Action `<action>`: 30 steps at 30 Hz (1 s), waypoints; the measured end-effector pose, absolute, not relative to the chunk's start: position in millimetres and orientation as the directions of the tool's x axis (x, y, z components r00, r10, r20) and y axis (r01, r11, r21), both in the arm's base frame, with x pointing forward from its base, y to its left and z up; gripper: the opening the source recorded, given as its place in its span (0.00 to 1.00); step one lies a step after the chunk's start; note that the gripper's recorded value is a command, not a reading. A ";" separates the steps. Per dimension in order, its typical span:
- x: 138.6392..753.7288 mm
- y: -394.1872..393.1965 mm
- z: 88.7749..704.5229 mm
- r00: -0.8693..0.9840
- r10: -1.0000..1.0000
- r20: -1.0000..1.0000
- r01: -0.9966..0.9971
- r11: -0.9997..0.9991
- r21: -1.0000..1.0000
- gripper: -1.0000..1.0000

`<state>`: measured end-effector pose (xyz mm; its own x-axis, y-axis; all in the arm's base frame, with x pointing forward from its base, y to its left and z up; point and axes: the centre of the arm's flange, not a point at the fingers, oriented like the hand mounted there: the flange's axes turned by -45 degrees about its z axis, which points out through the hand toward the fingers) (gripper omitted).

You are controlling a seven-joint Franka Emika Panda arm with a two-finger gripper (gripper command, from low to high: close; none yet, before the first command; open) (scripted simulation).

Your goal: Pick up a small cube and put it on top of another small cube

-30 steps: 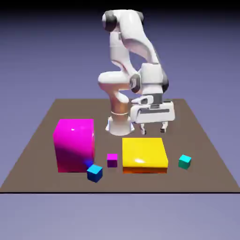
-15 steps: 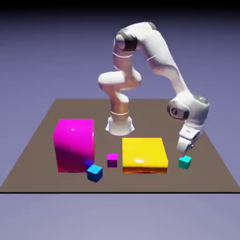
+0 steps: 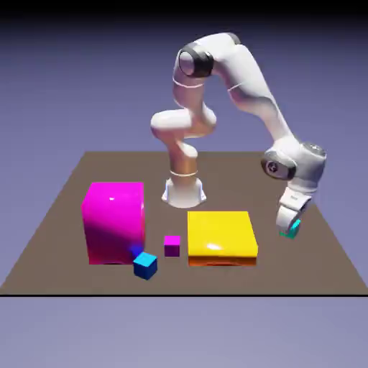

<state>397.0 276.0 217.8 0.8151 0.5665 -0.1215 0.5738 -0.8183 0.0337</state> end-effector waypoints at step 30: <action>363.1 -52.5 234.5 0.640 -0.760 -0.113 -0.765 -0.644 0.000 1.00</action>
